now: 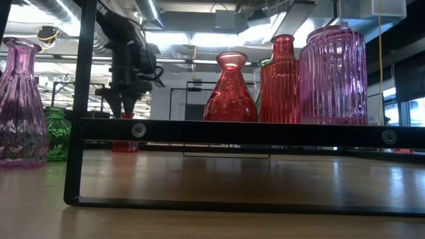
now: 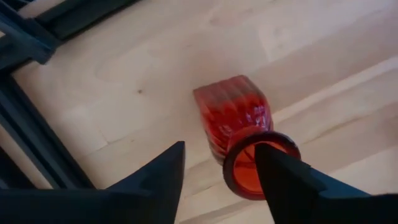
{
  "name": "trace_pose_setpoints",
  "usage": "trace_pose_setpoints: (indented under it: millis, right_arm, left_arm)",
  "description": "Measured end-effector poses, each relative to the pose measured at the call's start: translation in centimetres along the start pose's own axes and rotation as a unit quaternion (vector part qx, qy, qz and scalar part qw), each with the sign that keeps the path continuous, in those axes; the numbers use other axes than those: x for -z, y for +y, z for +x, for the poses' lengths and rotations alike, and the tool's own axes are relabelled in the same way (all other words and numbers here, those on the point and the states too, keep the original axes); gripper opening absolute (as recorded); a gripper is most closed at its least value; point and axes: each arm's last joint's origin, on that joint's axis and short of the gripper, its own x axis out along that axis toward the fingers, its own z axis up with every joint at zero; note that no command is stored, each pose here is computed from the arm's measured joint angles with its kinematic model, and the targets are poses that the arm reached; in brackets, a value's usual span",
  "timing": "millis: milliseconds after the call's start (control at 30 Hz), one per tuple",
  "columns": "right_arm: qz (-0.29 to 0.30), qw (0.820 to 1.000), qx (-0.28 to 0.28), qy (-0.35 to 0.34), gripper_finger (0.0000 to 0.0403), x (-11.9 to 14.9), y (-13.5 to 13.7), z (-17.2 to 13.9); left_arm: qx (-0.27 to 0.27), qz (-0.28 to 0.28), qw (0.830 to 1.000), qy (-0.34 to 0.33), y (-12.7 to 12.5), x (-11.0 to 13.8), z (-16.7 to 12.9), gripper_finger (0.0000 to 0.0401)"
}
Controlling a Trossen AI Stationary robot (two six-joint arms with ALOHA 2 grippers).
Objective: Sort vases onto shelf
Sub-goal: Put the red vase aligned with the other red vases on the shelf
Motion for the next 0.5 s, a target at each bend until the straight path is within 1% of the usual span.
trace_pose_setpoints:
  millis: [133, 300, 333, 367, 500]
  right_arm:
    - [0.0, 1.0, -0.001, -0.001, 0.0085, -0.01, -0.04, -0.21]
    - [-0.002, 1.0, 0.005, 0.009, 0.0085, 0.2, -0.17, -0.28]
    - [-0.002, 1.0, 0.005, 0.01, 0.0085, 0.22, -0.18, -0.28]
    - [-0.002, 1.0, 0.005, 0.01, 0.0085, 0.22, -0.17, -0.28]
    - [-0.003, 1.0, 0.006, 0.012, 0.0085, 0.26, -0.2, -0.29]
  left_arm:
    - [0.001, 0.008, 1.0, 0.007, -0.18, 0.16, 0.0, 0.0133]
    - [0.024, 0.014, 1.0, 0.012, -0.31, 0.22, 0.0, 0.0036]
    - [0.034, 0.014, 0.999, 0.014, -0.37, 0.24, -0.05, 0.0021]
    - [0.04, 0.014, 0.999, 0.015, -0.4, 0.27, -0.08, 0.0015]
    - [0.041, 0.019, 0.998, 0.032, -0.7, 0.66, -0.14, 0.0017]
